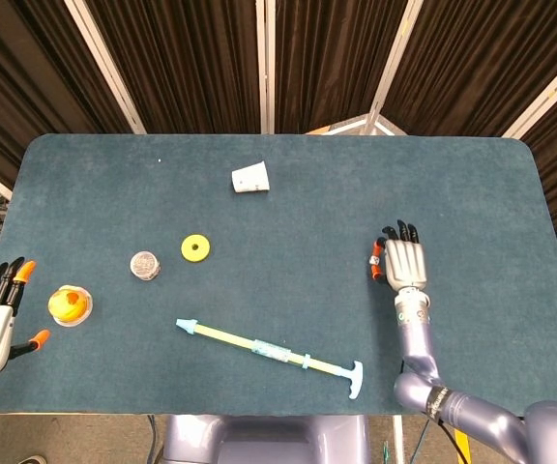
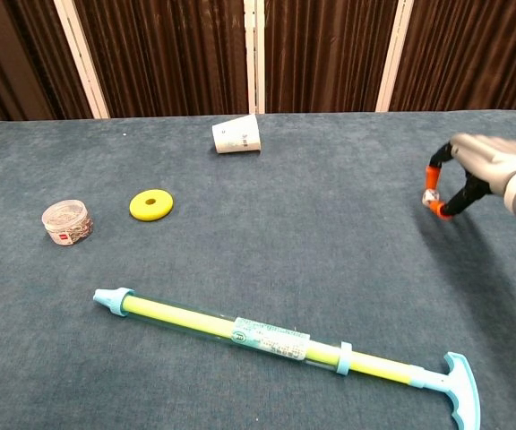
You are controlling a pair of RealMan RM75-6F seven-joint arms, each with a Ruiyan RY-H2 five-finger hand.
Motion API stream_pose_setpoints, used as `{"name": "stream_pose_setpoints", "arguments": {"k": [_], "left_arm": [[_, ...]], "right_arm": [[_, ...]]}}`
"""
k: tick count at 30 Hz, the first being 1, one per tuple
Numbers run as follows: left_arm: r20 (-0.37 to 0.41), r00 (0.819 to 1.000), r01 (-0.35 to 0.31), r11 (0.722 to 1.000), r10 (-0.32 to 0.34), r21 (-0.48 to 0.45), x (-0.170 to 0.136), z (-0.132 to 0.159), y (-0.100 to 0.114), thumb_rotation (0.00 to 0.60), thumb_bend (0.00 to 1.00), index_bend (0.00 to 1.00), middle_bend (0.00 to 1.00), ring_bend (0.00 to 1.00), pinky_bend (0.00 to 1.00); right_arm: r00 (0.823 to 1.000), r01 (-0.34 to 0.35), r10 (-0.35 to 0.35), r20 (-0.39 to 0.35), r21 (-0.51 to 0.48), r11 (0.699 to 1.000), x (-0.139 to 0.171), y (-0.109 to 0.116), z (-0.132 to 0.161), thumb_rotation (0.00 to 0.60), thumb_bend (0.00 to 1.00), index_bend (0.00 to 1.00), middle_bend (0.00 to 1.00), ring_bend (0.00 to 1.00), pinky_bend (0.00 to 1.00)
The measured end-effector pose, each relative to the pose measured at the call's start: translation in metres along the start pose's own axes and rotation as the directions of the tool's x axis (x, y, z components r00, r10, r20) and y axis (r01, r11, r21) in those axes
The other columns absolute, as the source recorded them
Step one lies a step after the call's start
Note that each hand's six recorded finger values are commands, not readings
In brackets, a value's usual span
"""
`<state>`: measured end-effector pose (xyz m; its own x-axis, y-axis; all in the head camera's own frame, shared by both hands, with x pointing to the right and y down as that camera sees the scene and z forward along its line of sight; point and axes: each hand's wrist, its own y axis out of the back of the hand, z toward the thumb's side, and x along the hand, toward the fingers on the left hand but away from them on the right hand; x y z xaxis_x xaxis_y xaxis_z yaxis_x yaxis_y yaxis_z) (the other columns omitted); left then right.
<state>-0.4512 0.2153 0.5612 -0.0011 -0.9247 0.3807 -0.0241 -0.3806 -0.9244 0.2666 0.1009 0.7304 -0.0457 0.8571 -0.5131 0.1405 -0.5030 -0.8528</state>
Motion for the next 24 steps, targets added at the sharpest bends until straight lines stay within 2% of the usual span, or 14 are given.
{"name": "stream_pose_setpoints", "arguments": {"k": [5, 11, 15, 24], "left_arm": [[0.000, 1.000, -0.002, 1.000, 0.002, 0.001, 0.000, 0.001, 0.000, 0.600, 0.04, 0.00, 0.00, 0.00, 0.00], [0.012, 1.000, -0.004, 1.000, 0.004, 0.003, -0.001, 0.005, 0.001, 0.600, 0.05, 0.00, 0.00, 0.00, 0.00], [0.017, 1.000, -0.008, 1.000, 0.008, 0.002, -0.002, 0.006, 0.002, 0.600, 0.05, 0.00, 0.00, 0.00, 0.00], [0.020, 1.000, -0.015, 1.000, 0.015, -0.001, -0.004, 0.006, 0.005, 0.600, 0.04, 0.00, 0.00, 0.00, 0.00]], "right_arm": [[0.997, 0.058, -0.059, -0.046, -0.024, 0.998, 0.011, 0.029, 0.008, 0.600, 0.34, 0.56, 0.17, 0.00, 0.00], [0.991, 0.079, -0.082, -0.105, -0.031, 0.996, 0.035, 0.054, 0.016, 0.600, 0.30, 0.37, 0.06, 0.00, 0.00], [0.989, 0.092, -0.092, -0.120, -0.006, 0.996, 0.051, 0.066, 0.012, 0.600, 0.29, 0.25, 0.00, 0.00, 0.00], [0.989, 0.103, -0.101, -0.107, 0.012, 0.995, 0.072, 0.072, -0.007, 0.600, 0.27, 0.23, 0.00, 0.00, 0.00]]}}
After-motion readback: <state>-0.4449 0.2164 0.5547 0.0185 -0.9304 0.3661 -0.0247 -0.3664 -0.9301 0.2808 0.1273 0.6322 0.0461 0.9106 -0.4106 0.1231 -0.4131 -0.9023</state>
